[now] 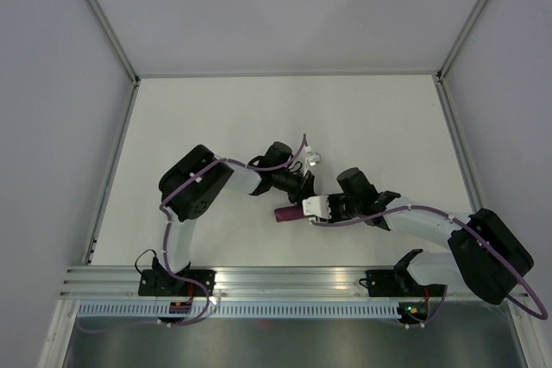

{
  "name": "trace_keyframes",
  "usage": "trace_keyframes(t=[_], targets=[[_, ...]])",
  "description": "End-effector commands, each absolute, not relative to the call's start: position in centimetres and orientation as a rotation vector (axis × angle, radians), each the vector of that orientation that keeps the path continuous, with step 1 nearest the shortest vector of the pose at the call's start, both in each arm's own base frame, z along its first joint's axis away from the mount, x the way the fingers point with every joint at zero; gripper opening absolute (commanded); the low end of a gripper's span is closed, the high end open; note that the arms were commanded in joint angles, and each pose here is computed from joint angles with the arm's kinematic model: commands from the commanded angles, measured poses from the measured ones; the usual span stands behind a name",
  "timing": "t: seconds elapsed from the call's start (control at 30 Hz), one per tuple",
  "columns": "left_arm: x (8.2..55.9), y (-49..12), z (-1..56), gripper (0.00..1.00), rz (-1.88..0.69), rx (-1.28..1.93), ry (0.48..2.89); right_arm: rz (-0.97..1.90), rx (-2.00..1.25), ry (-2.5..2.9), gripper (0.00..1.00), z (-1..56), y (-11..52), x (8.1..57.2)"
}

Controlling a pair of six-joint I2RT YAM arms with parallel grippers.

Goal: Fold the napkin, place the utensils inside, and roll it up
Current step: Roll the napkin with the utensil

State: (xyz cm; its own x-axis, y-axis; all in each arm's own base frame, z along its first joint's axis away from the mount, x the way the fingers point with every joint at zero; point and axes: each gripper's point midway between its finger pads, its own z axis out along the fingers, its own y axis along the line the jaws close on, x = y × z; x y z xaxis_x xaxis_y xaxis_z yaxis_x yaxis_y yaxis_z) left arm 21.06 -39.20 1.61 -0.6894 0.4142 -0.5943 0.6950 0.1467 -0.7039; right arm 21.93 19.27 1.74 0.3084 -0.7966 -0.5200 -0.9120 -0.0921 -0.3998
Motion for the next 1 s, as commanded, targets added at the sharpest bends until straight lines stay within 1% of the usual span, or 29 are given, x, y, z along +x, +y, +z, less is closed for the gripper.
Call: trace_keyframes(t=[0.0,0.07,0.1,0.13,0.17,0.2,0.27,0.3,0.5,0.53,0.6,0.63,0.7,0.77,0.9,0.93,0.97], targets=[[17.5,-33.9,-5.3,0.37,-1.342,0.981,2.600,0.187,-1.979,1.556,0.23,0.1,18.0,21.6],[18.1,-33.7,-5.1,0.41,-1.284,0.961,2.587,0.211,-2.007,1.572,0.20,-0.1,17.9,21.1],[19.1,-34.1,-4.0,0.42,-1.268,0.943,2.542,0.216,-2.016,1.566,0.17,0.2,18.1,21.3],[20.2,-33.9,-3.9,0.43,-1.189,0.908,2.525,0.238,-2.045,1.594,0.16,-0.2,17.8,20.7],[20.3,-33.6,-3.8,0.46,-1.157,0.888,2.520,0.256,-2.061,1.597,0.16,-0.3,17.8,20.5],[21.6,-34.1,-2.0,0.47,-1.151,0.857,2.443,0.260,-2.068,1.595,0.16,-0.1,18.0,20.7],[22.7,-34.0,-1.1,0.49,-1.108,0.807,2.401,0.279,-2.102,1.617,0.16,-0.6,17.6,20.1],[22.9,-33.8,-0.7,0.56,-1.097,0.785,2.389,0.279,-2.105,1.618,0.16,-0.5,17.6,20.2],[26.6,-31.7,1.8,0.58,-0.857,0.614,2.278,0.313,-2.149,1.646,0.15,-0.7,17.6,20.0],[28.2,-30.9,2.5,0.58,-0.776,0.545,2.228,0.327,-2.167,1.662,0.15,-0.9,17.4,19.6],[28.5,-29.2,3.7,0.59,-0.718,0.463,2.169,0.342,-2.181,1.664,0.15,-0.7,17.6,19.8],[29.5,-28.0,4.2,0.60,-0.644,0.394,2.134,0.360,-2.204,1.687,0.15,-1.0,17.3,19.4],[29.7,-26.0,5.9,0.66,-0.603,0.298,2.039,0.374,-2.218,1.685,0.15,-0.7,17.6,19.8],[29.6,-24.0,6.5,0.69,-0.551,0.233,1.971,0.402,-2.242,1.723,0.15,-1.2,17.3,19.5],[29.0,-22.6,9.5,0.70,-0.547,0.223,1.837,0.434,-2.253,1.743,0.15,-1.0,17.7,20.4],[28.8,-22.4,10.0,0.73,-0.548,0.229,1.809,0.457,-2.267,1.768,0.15,-1.3,17.5,20.2],[28.0,-22.0,9.4,0.74,-0.526,0.265,1.797,0.479,-2.267,1.776,0.15,-1.3,17.6,20.2]])
